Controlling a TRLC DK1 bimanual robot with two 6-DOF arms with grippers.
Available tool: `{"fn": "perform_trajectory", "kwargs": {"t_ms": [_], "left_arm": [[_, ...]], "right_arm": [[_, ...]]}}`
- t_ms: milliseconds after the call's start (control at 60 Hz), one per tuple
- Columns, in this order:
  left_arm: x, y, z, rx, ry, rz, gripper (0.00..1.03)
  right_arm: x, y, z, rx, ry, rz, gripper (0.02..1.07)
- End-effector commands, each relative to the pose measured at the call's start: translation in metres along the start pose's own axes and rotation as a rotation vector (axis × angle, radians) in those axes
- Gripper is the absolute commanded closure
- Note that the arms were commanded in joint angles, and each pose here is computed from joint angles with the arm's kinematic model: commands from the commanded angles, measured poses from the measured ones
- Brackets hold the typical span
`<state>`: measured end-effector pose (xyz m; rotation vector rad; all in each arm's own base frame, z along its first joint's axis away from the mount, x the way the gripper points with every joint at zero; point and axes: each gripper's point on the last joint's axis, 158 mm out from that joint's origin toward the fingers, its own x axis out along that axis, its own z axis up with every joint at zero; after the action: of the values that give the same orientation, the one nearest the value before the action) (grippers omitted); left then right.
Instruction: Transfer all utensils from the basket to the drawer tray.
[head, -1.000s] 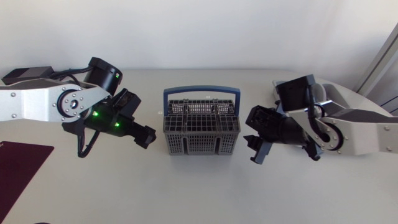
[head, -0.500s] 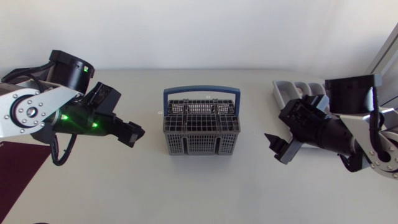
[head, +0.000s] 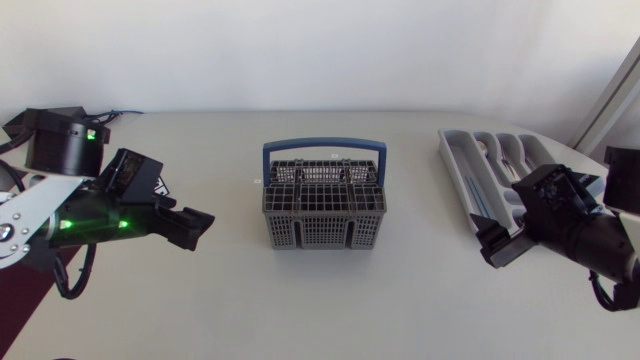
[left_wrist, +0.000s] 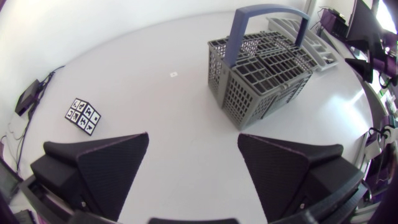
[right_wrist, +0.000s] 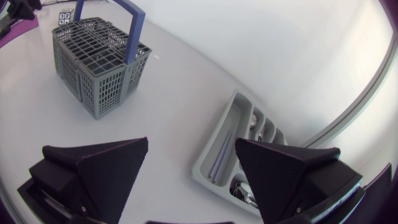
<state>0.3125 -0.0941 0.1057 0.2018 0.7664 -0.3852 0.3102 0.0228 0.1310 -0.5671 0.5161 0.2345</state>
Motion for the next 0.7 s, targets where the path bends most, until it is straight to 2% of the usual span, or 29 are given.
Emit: {"fn": "perform_trajectory", "kwargs": {"t_ms": [0,150,367,550,683], "left_arm": [[-0.005,0.007,-0.008,-0.029,-0.019,0.026,0.03],[-0.020,0.021,-0.002,-0.041,-0.103,0.081,0.03],[-0.035,0.035,-0.004,-0.073,-0.162,0.135,0.04],[-0.047,0.039,-0.002,-0.079,-0.234,0.164,0.04],[-0.054,0.044,-0.005,-0.090,-0.275,0.195,0.04]], "right_arm": [[-0.003,0.000,-0.014,0.030,0.011,-0.016,0.06],[-0.013,-0.011,-0.018,0.058,-0.019,-0.064,0.06],[-0.024,-0.005,-0.018,0.056,-0.079,-0.076,0.06],[-0.039,-0.010,-0.015,0.070,-0.160,-0.148,0.06],[-0.049,-0.013,-0.014,0.127,-0.222,-0.198,0.06]]}}
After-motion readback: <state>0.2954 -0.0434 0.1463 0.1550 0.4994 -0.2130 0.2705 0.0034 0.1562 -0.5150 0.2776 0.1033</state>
